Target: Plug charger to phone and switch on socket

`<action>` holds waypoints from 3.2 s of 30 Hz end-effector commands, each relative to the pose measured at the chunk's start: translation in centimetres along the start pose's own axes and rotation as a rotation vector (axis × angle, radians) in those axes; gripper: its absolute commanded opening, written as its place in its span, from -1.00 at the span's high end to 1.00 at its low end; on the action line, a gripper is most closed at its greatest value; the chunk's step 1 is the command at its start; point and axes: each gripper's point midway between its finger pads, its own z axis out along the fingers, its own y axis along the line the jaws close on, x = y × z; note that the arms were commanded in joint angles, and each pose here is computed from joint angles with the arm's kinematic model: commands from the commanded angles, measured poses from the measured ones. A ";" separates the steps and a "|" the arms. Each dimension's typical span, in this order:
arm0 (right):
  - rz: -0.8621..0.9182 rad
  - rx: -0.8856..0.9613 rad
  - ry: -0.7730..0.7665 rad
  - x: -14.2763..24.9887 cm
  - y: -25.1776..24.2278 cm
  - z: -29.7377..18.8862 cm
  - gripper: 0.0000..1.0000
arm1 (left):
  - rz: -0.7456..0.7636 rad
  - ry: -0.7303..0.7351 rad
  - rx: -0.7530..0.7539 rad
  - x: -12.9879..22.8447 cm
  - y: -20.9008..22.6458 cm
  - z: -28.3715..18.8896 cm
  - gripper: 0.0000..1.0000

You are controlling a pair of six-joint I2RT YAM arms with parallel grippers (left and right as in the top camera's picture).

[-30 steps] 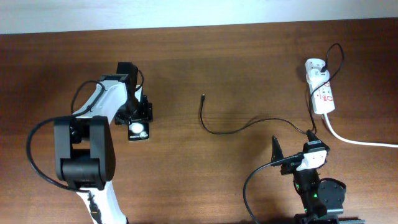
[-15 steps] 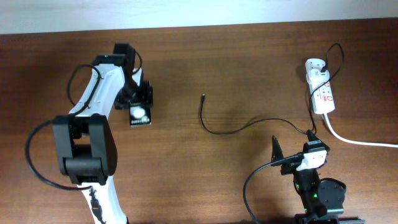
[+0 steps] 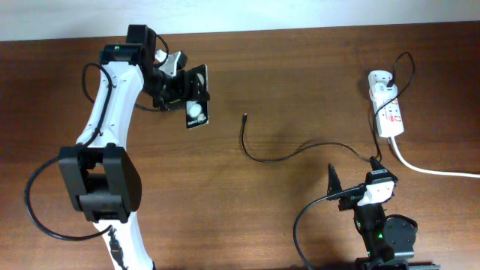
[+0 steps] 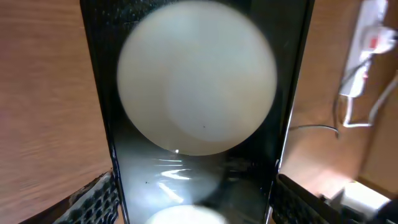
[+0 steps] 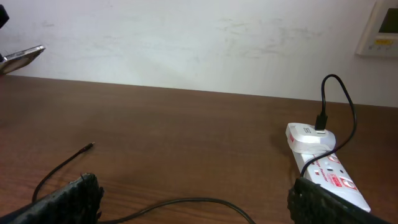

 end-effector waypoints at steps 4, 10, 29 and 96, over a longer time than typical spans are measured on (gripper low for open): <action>0.008 0.004 0.004 0.3 -0.1 0.0 -0.97 | -0.020 0.042 0.201 0.9 -3.9 -1.2 0.07; 0.008 0.004 0.004 0.3 -0.1 0.0 -0.97 | -0.122 0.105 0.259 2.2 -4.9 -1.5 0.38; 0.008 0.004 0.004 0.3 -0.1 0.0 -0.97 | -0.577 0.276 0.297 4.6 -6.4 -2.3 0.77; 0.008 0.004 0.004 0.3 -0.1 0.0 -0.97 | -0.959 0.529 0.554 5.7 -11.5 -5.7 1.00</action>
